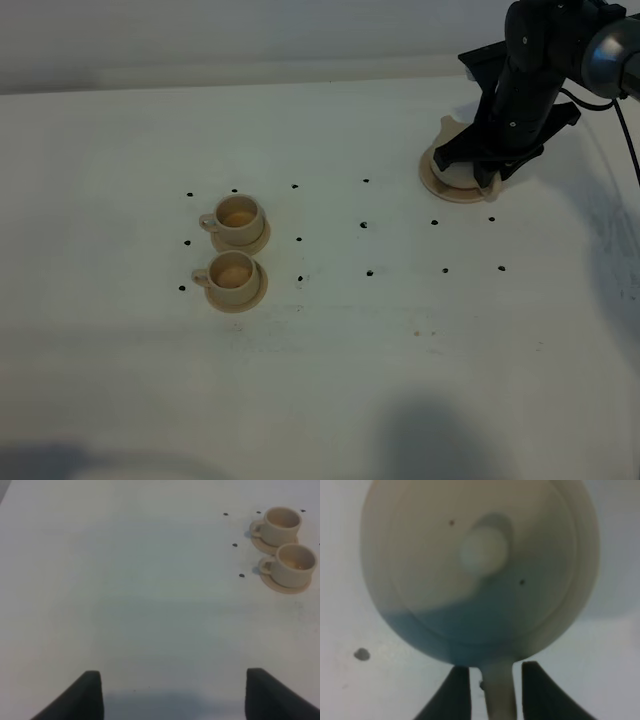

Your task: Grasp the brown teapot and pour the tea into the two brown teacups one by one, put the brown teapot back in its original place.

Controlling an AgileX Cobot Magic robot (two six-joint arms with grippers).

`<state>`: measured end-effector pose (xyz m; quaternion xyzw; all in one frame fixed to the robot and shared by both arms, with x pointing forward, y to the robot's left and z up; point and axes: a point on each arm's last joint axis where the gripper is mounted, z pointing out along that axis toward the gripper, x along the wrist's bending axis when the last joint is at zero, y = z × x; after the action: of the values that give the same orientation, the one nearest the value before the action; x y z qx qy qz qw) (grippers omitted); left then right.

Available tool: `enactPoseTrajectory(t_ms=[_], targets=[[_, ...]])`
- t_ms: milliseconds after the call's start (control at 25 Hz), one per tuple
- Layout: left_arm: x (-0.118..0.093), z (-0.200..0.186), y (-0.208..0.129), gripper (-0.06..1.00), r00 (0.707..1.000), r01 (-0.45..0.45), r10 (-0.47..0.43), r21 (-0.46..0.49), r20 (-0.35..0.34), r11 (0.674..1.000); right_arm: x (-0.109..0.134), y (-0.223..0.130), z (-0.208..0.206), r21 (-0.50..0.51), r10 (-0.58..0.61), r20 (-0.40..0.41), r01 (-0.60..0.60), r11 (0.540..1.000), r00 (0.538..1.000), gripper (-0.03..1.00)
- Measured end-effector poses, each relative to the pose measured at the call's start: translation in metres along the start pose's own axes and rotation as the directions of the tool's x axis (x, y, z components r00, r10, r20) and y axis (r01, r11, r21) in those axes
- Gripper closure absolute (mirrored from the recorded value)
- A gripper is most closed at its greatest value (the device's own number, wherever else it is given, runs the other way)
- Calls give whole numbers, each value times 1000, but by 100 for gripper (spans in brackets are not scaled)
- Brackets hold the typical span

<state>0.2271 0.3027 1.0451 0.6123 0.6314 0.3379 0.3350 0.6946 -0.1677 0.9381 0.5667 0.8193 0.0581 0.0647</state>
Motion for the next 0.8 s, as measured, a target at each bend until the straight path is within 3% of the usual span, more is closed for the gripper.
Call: enactPoseTrajectory(t_ms=[480,800], targets=[[0,0,0,37,1000,0,0,0,0,1000,-1,-1,0,7,-21,15,21,1000,1000,72],[0,0,0,37,1000,0,0,0,0,1000,6,0,0,5,-13,-24,13,1000,1000,72]])
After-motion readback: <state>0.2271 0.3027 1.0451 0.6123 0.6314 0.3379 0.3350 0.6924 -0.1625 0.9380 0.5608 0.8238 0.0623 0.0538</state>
